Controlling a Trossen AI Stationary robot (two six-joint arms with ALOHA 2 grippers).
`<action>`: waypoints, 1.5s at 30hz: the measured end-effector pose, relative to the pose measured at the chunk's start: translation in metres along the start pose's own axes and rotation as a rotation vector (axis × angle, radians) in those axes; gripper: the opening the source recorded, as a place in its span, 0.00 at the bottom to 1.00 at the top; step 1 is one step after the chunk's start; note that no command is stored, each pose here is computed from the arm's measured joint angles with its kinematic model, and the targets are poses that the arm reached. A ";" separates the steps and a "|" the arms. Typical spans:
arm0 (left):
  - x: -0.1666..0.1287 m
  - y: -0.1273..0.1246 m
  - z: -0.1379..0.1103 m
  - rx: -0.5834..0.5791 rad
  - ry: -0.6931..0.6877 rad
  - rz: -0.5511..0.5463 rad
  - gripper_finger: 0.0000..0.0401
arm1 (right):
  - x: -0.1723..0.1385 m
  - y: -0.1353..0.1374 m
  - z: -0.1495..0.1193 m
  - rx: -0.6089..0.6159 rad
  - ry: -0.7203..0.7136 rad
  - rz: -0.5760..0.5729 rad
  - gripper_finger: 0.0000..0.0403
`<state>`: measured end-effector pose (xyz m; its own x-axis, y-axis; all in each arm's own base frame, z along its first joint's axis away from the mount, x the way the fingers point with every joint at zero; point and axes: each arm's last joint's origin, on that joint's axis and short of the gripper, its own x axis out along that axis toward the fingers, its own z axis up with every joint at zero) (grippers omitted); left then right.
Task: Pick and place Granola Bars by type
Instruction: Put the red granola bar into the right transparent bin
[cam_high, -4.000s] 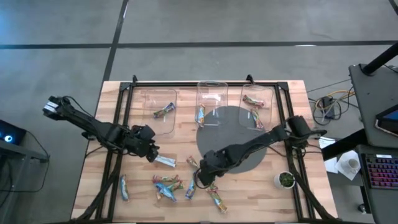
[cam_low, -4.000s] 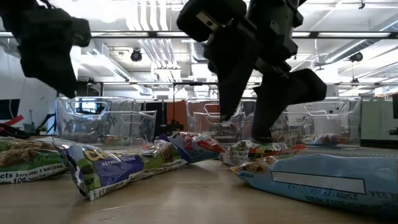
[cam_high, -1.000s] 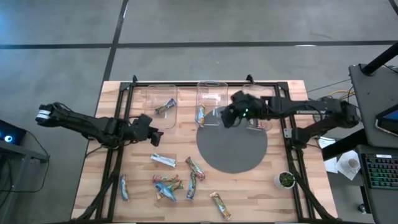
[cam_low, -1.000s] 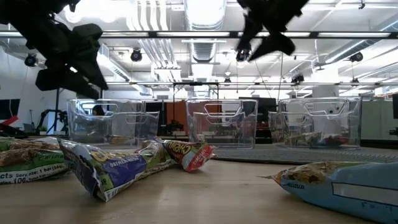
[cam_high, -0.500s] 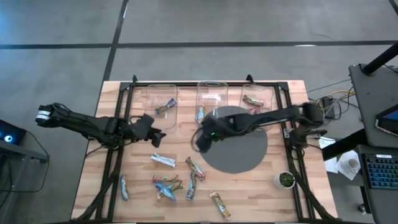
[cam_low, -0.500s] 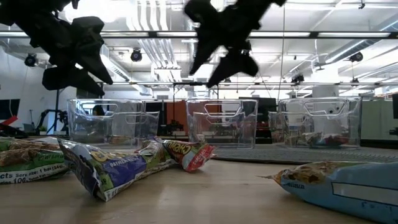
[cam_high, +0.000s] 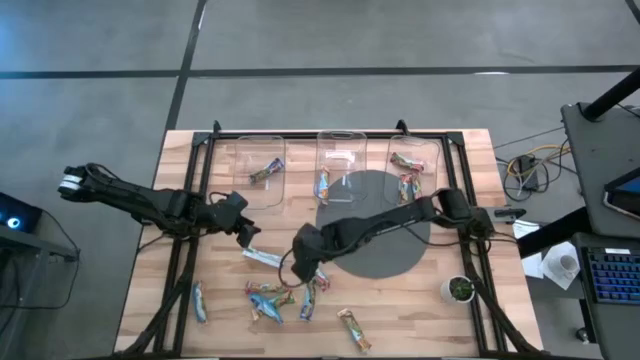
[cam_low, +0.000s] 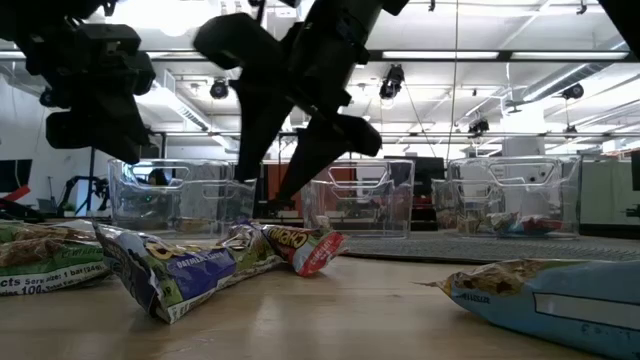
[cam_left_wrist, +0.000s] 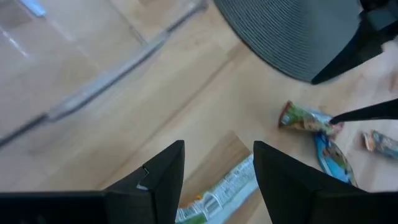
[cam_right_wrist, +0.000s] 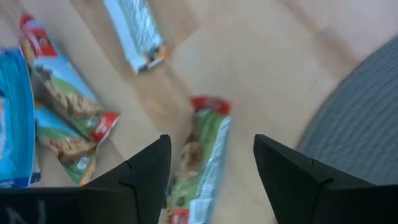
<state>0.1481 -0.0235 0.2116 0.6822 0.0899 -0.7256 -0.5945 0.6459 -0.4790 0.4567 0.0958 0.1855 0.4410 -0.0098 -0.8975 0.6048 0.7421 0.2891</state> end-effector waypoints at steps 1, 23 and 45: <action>0.000 -0.001 -0.001 0.006 0.004 -0.006 0.43 | 0.003 0.004 -0.003 0.005 0.001 0.005 0.54; 0.003 -0.001 -0.012 0.019 0.032 -0.025 0.43 | 0.041 0.004 -0.021 0.073 0.087 -0.168 0.53; 0.003 0.000 -0.012 0.023 0.033 -0.024 0.43 | -0.015 0.002 0.012 0.090 -0.057 -0.101 0.11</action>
<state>0.1453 -0.0328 0.2032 0.6817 0.0497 -0.7299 -0.5678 0.6652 -0.4849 0.4592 0.0892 0.2035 0.4101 -0.1218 -0.9039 0.7042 0.6721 0.2289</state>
